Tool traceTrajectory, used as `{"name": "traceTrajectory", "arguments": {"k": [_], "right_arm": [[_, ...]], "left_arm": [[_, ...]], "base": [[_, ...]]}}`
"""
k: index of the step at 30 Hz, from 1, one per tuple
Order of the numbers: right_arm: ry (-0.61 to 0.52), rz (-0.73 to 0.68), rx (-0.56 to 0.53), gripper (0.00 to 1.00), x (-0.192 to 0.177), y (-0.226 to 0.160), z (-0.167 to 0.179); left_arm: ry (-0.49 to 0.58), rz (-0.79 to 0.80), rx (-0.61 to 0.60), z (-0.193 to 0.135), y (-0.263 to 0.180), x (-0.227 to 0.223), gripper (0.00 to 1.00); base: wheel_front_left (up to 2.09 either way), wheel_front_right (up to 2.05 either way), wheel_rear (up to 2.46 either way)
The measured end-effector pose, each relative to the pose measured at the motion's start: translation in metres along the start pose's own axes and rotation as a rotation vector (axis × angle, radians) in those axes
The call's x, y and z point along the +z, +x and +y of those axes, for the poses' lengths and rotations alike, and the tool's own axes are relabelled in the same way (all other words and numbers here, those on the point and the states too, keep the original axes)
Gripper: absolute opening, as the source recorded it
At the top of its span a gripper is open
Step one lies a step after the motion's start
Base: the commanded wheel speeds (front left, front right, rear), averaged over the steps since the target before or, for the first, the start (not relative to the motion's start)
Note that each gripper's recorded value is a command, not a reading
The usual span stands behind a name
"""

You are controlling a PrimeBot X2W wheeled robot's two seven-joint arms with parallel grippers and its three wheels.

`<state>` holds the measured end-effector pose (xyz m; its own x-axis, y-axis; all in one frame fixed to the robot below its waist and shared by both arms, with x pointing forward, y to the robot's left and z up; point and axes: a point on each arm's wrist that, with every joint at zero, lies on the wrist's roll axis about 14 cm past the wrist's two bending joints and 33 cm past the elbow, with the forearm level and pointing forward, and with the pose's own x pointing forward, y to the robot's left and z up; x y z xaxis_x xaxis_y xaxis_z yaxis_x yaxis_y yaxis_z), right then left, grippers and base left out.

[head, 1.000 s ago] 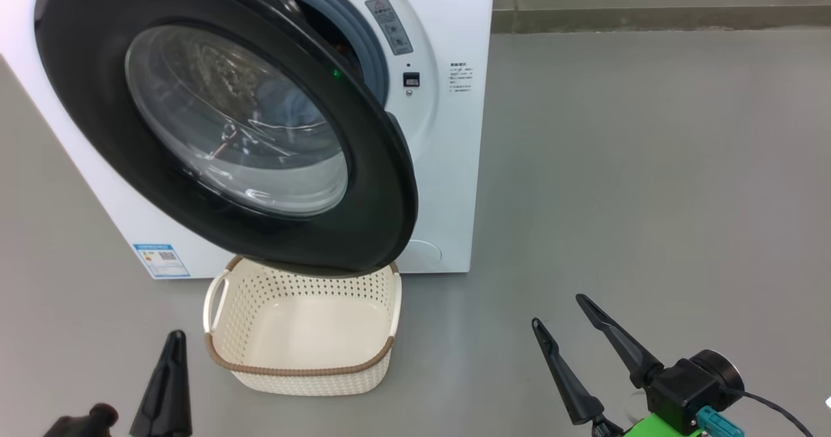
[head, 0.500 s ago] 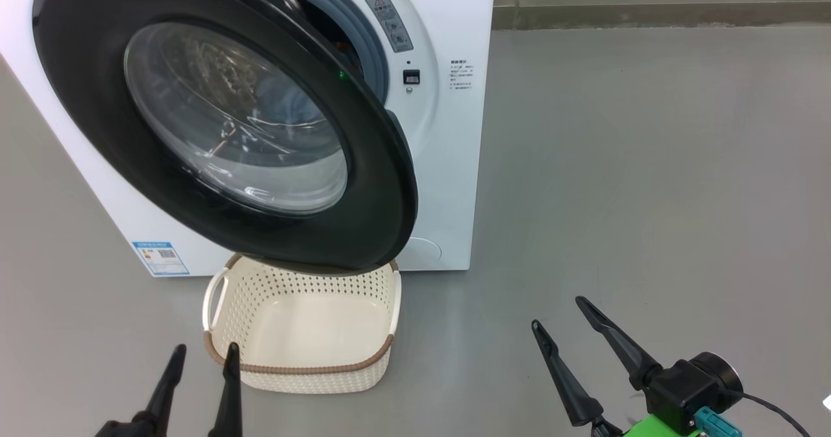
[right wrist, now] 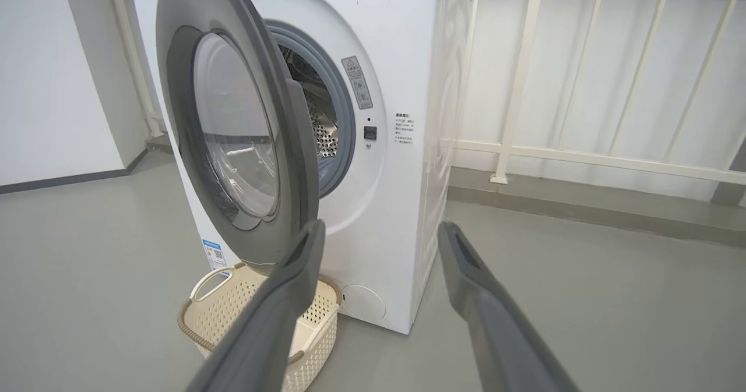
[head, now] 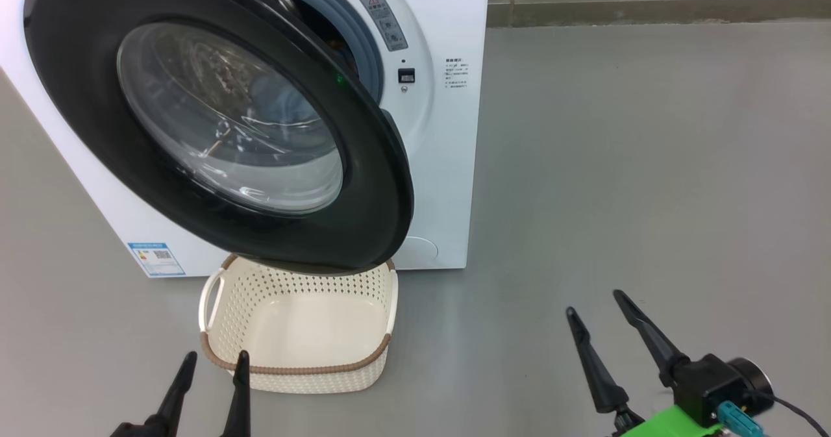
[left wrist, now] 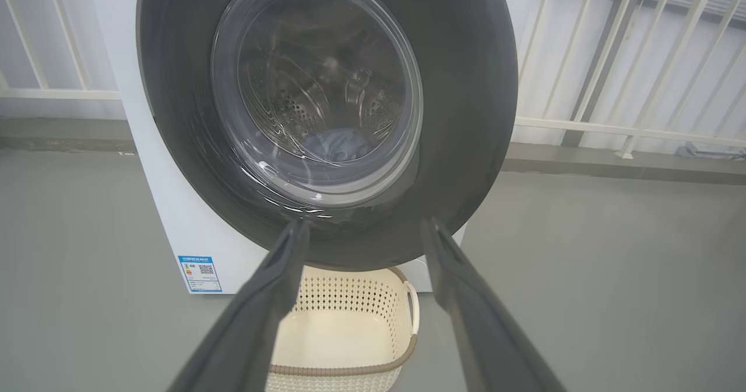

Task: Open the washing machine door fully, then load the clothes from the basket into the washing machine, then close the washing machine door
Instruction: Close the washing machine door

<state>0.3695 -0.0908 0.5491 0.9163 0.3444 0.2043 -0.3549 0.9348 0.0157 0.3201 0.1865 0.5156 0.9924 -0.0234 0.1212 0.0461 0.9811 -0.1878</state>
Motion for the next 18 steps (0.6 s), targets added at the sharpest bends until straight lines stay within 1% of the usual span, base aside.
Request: {"name": "traceTrajectory", "arguments": {"k": [11, 15, 16, 17, 18], "right_arm": [[-0.012, 0.015, -0.03, 1.0, -0.005, -0.001, -0.005], [-0.009, 0.024, -0.019, 0.99, -0.008, 0.001, -0.001], [-0.005, 0.027, -0.007, 0.22, -0.01, 0.002, 0.003], [-0.003, 0.029, 0.01, 0.0, -0.011, 0.003, 0.008], [-0.002, 0.028, 0.027, 0.0, -0.011, 0.004, 0.012]], "left_arm": [[-0.001, 0.007, 0.011, 0.003, -0.002, -0.002, 1.0], [-0.002, 0.012, 0.016, 0.004, -0.003, -0.004, 1.0], [-0.002, 0.015, 0.018, 0.004, -0.004, -0.004, 1.0], [-0.002, 0.018, 0.02, 0.005, -0.004, -0.005, 1.0], [-0.003, 0.023, 0.021, 0.005, -0.004, -0.007, 1.0]], "base": [[0.0, 0.0, 0.0], [0.0, 0.0, 0.0], [0.0, 0.0, 0.0], [0.0, 0.0, 0.0], [0.0, 0.0, 0.0]]}}
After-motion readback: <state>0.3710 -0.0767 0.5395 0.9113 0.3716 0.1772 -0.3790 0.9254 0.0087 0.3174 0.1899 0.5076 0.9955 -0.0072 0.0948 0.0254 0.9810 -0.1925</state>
